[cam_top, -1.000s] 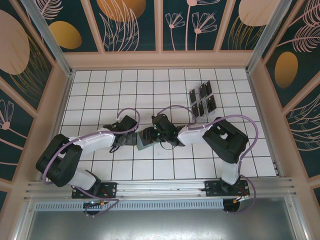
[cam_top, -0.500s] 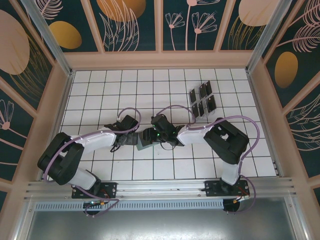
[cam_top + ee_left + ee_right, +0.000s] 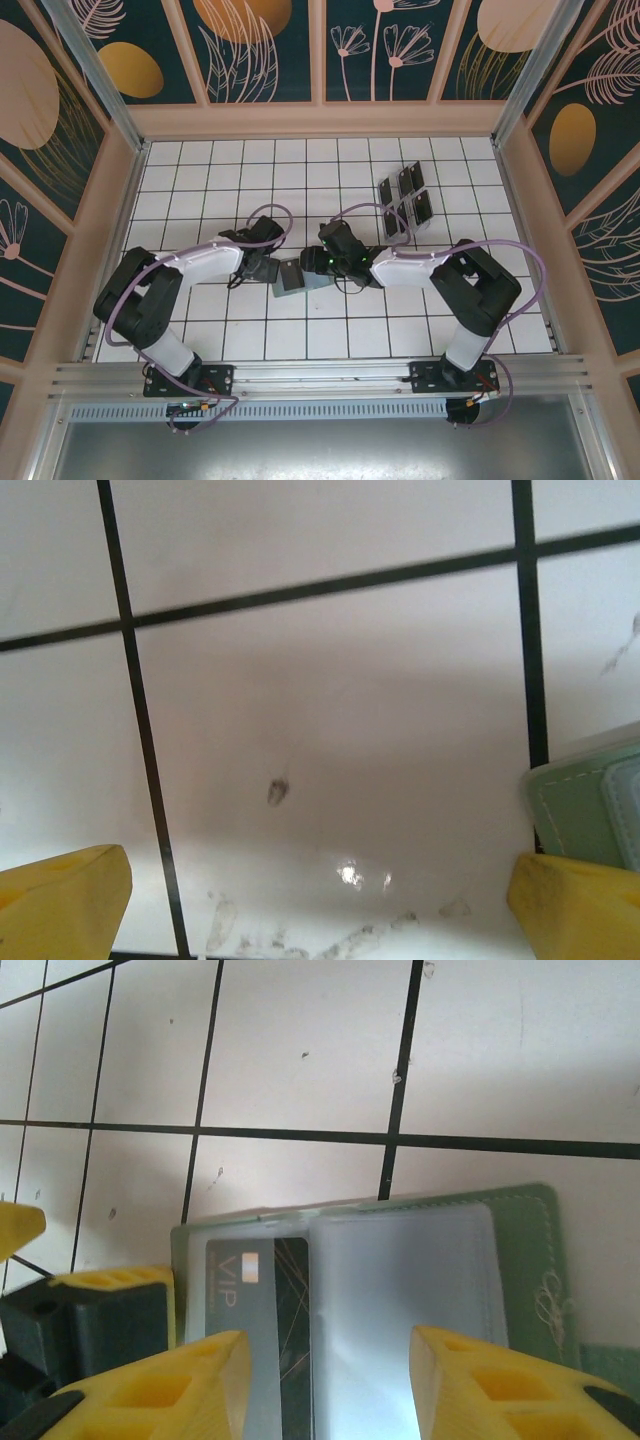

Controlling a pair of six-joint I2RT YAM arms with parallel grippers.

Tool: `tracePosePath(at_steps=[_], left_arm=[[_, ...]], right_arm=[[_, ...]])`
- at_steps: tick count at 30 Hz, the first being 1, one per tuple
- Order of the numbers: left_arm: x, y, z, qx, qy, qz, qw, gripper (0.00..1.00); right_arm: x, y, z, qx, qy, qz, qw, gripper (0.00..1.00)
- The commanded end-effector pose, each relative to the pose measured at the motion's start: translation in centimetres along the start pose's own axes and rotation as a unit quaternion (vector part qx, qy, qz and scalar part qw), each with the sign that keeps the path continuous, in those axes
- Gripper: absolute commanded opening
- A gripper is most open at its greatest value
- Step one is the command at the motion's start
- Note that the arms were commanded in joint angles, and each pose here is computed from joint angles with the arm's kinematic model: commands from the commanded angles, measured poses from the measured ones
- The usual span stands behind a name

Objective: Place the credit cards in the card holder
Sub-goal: Insert the credit card into the card slot.

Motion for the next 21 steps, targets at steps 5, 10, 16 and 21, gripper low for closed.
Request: tracePosePath(at_steps=[5,10,16,21], left_arm=[[-4.1,2.2,2.2,-0.030,0.043,-0.091,0.994,0.99],[-2.4,1.9,2.2,-0.024,0.054,-0.077,0.995,0.98],[-1.0,0.7,1.8,-0.019,0.058,-0.061,0.996,0.98],[-0.8,0.4,1.5,-0.013,0.056,-0.058,0.997,0.98]], right_arm=[[0.3,0.3,0.7,-0.018,0.002,0.005,1.000,0.40],[0.4,-0.7,0.9,-0.016,0.002,0.014,1.000,0.35],[0.7,-1.8,0.9,-0.019,-0.003,0.025,1.000,0.28],[0.9,-2.3,1.1,-0.020,-0.005,0.030,0.999,0.24]])
Point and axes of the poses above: each hand's point on the last joint's axis, 136 mm out from that joint toward the fingers, its own y axis back along the fingers, its own z axis along the line the jaws close on, x = y × z, the point moved 3 cm from there along y, back along the fingers, and after that the axes turned 12 degrees about -y, right-handed, at the moved point
